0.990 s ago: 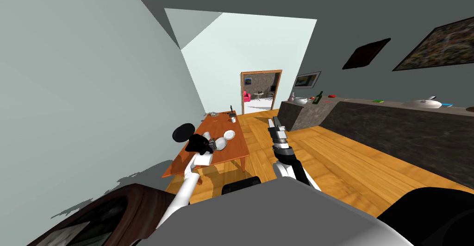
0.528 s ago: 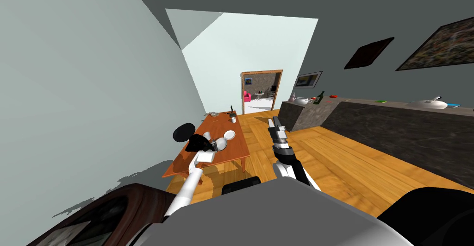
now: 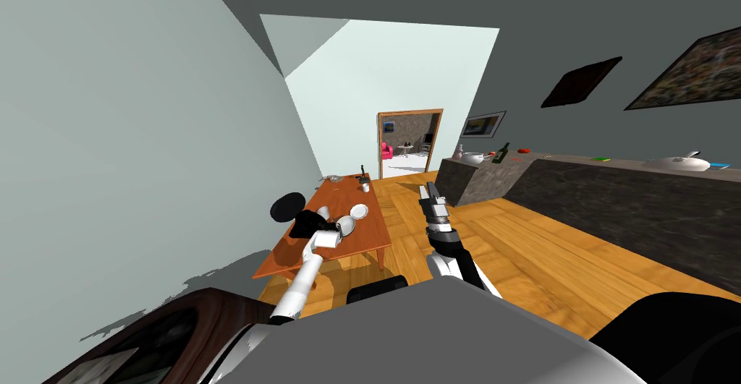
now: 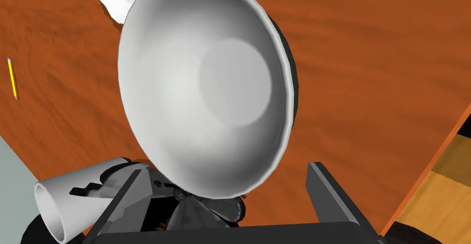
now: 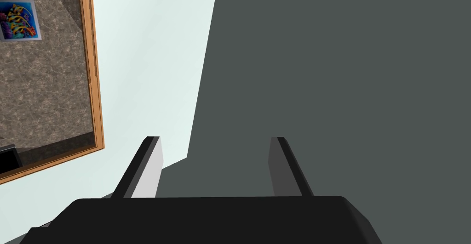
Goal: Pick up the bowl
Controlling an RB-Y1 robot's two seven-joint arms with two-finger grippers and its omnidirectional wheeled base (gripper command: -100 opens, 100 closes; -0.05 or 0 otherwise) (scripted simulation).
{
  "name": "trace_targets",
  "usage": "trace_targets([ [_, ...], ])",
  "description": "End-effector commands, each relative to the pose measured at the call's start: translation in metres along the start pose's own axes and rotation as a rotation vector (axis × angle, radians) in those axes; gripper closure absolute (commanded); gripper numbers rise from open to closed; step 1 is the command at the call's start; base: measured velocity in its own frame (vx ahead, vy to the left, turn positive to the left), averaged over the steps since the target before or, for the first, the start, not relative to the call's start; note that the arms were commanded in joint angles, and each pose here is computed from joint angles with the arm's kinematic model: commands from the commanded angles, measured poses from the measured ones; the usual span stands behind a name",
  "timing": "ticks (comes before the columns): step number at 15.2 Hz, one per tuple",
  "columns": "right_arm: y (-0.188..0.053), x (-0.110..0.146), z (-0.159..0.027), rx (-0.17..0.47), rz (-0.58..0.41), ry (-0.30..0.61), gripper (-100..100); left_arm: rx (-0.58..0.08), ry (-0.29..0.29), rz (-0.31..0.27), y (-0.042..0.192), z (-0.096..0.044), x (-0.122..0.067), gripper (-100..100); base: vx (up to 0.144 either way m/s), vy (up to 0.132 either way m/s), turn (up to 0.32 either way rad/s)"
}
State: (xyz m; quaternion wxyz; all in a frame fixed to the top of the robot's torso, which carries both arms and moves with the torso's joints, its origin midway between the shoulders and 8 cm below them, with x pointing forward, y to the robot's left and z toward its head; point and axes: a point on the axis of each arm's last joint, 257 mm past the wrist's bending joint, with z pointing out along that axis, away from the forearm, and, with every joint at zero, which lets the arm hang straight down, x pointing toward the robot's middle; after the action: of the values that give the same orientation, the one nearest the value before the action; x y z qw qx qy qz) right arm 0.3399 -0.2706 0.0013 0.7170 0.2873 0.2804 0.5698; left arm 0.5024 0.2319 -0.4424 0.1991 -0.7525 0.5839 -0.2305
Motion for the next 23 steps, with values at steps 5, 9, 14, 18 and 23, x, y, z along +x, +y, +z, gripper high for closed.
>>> trace_targets([
  [5,0.000,0.000,0.000,0.000,0.000,0.000,0,-0.135,-0.052,-0.037,0.028,0.005,0.006,-100,0.028,-0.006,0.006],
  [9,0.000,0.000,0.000,0.000,0.000,0.000,0,-0.212,-0.084,-0.055,0.043,0.005,0.011,-100,0.038,-0.007,0.004],
  [14,0.000,0.000,0.000,0.000,0.000,0.000,0,-0.296,-0.122,-0.071,0.060,0.002,0.018,-100,0.038,-0.008,0.001],
  [18,0.000,0.000,0.000,0.000,0.000,0.000,0,-0.338,-0.141,-0.078,0.068,-0.001,0.024,-100,0.043,-0.008,-0.001],
  [23,0.000,0.000,0.000,0.000,0.000,0.000,0,-0.324,-0.132,-0.074,0.079,0.010,0.010,-100,0.034,-0.019,0.008],
])
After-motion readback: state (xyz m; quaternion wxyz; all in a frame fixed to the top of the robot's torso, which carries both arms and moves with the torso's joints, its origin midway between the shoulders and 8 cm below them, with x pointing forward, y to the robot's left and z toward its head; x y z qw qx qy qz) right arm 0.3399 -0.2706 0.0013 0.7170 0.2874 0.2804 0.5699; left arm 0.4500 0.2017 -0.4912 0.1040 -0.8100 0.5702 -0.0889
